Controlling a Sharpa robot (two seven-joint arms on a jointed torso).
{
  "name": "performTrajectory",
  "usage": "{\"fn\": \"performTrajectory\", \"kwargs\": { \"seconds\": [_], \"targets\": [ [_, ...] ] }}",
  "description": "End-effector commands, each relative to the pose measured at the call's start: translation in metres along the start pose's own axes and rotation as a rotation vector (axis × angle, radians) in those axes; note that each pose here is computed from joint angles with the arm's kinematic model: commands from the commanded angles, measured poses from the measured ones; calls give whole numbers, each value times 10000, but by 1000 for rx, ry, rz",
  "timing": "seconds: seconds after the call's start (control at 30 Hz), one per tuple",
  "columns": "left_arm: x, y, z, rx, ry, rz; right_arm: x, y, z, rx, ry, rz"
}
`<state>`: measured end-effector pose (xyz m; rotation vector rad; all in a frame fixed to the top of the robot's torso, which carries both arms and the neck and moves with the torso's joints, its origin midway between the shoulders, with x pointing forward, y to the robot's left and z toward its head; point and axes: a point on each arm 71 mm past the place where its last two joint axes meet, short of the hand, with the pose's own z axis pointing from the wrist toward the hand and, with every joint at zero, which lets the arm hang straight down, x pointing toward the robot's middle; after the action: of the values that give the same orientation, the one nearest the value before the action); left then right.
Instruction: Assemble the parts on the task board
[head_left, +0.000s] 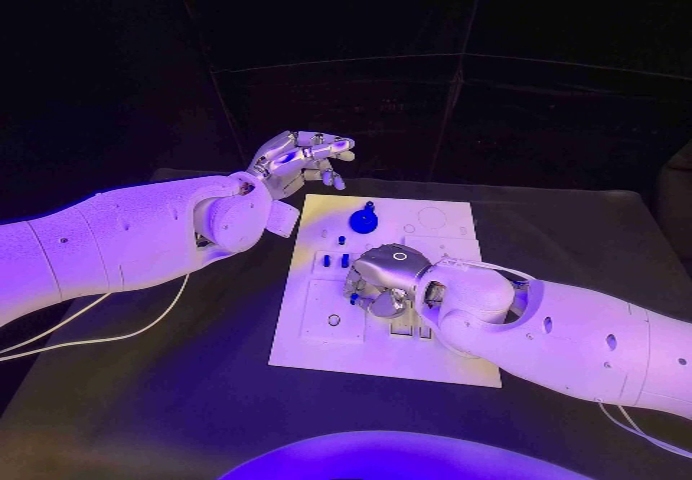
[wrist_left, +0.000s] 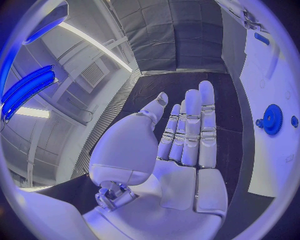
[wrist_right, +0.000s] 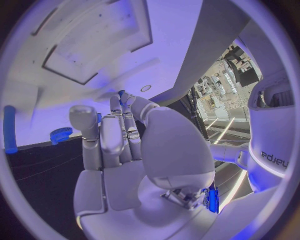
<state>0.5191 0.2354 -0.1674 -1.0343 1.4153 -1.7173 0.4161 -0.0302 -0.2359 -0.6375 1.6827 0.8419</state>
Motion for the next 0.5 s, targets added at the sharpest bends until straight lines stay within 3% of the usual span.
{"fn": "performTrajectory", "kwargs": {
  "seconds": [0.03,0.5],
  "targets": [
    [17,-7,7,2,20,-4,9,-20,-3,7,5,-2],
    [16,-1,14,-2,21,-4,21,-17,-4,-1,21,16]
  ]
}}
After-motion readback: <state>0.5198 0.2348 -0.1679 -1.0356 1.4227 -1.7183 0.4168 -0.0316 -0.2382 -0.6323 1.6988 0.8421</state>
